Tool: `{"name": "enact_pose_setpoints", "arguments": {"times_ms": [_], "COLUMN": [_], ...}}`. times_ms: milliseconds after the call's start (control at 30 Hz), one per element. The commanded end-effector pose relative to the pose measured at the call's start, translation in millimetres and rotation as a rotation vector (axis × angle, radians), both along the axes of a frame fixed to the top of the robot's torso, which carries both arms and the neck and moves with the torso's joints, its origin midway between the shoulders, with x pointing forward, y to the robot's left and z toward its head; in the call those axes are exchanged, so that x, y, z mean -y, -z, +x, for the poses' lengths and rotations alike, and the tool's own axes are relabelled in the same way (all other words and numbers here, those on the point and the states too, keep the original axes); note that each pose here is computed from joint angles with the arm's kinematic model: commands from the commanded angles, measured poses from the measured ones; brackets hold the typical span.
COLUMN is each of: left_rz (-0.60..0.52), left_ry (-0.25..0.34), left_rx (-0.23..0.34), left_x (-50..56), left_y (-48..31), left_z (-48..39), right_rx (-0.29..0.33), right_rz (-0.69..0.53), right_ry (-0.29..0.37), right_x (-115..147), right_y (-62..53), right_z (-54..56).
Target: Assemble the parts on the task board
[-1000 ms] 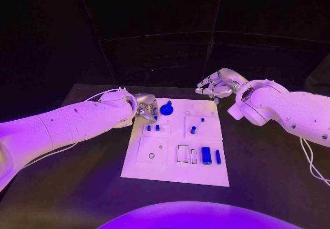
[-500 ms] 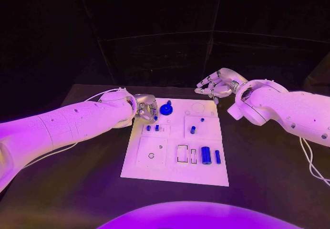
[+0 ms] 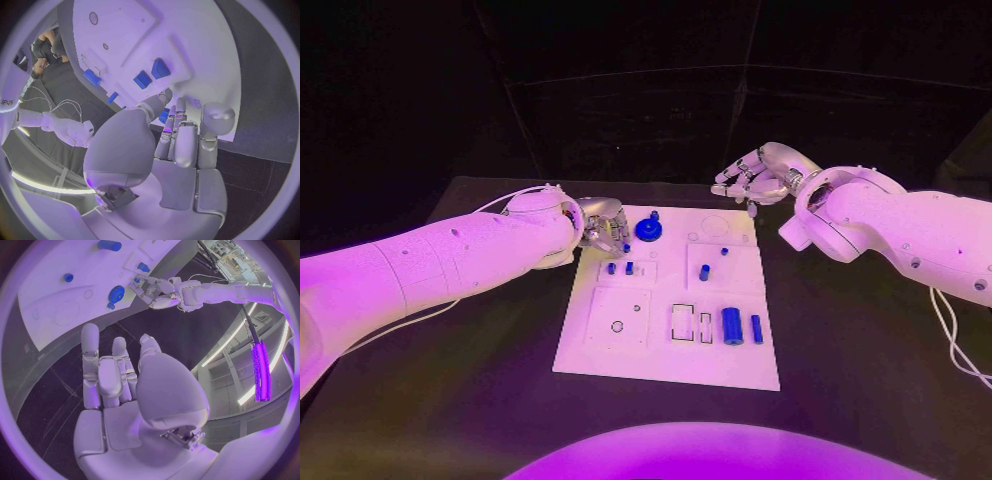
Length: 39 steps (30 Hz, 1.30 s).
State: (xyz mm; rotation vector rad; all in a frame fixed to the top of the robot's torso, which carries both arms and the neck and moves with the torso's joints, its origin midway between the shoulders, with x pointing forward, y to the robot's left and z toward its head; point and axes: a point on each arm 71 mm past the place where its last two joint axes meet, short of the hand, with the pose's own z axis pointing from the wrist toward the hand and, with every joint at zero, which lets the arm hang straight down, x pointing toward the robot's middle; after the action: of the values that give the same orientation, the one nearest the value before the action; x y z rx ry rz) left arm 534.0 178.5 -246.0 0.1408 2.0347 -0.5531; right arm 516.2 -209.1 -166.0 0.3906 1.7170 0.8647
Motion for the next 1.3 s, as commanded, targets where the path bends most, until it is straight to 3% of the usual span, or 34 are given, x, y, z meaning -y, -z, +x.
{"name": "enact_pose_setpoints", "arguments": {"times_ms": [33,133,200,400,600,700,933,1300], "left_rz": [0.001,-0.024,-0.103,-0.549,-0.991,-1.151,-1.278,-1.304], "left_ry": [-0.018,-0.035,-0.063,-0.168,-0.202,-0.236,-0.288,-0.301], "left_rx": [0.016,0.034,0.044,0.015,-0.023,-0.047,-0.063,-0.068], "left_x": [-7.0,-16.4,-25.2,-45.5,-49.3,-49.8,-54.2,-58.8], "left_y": [-1.9,-4.4,-8.4,-23.9,-41.2,-46.4,-49.9,-50.8], "left_z": [0.5,0.3,0.6,-1.9,-13.7,-20.2,-26.9,-29.5], "right_rx": [0.000,0.012,0.025,0.129,0.219,0.248,0.255,0.204], "right_rz": [-0.015,-0.066,-0.116,-0.315,-0.518,-0.584,-0.624,-0.651], "right_ry": [-0.007,-0.030,-0.057,-0.138,-0.217,-0.241,-0.260,-0.307], "right_x": [2.0,4.6,7.0,9.8,6.1,2.8,-0.9,-11.3], "right_y": [-0.6,-0.1,0.3,3.7,17.8,25.6,40.7,55.6], "right_z": [0.1,-0.8,-2.0,-8.6,-19.2,-23.6,-28.7,-30.8]}}
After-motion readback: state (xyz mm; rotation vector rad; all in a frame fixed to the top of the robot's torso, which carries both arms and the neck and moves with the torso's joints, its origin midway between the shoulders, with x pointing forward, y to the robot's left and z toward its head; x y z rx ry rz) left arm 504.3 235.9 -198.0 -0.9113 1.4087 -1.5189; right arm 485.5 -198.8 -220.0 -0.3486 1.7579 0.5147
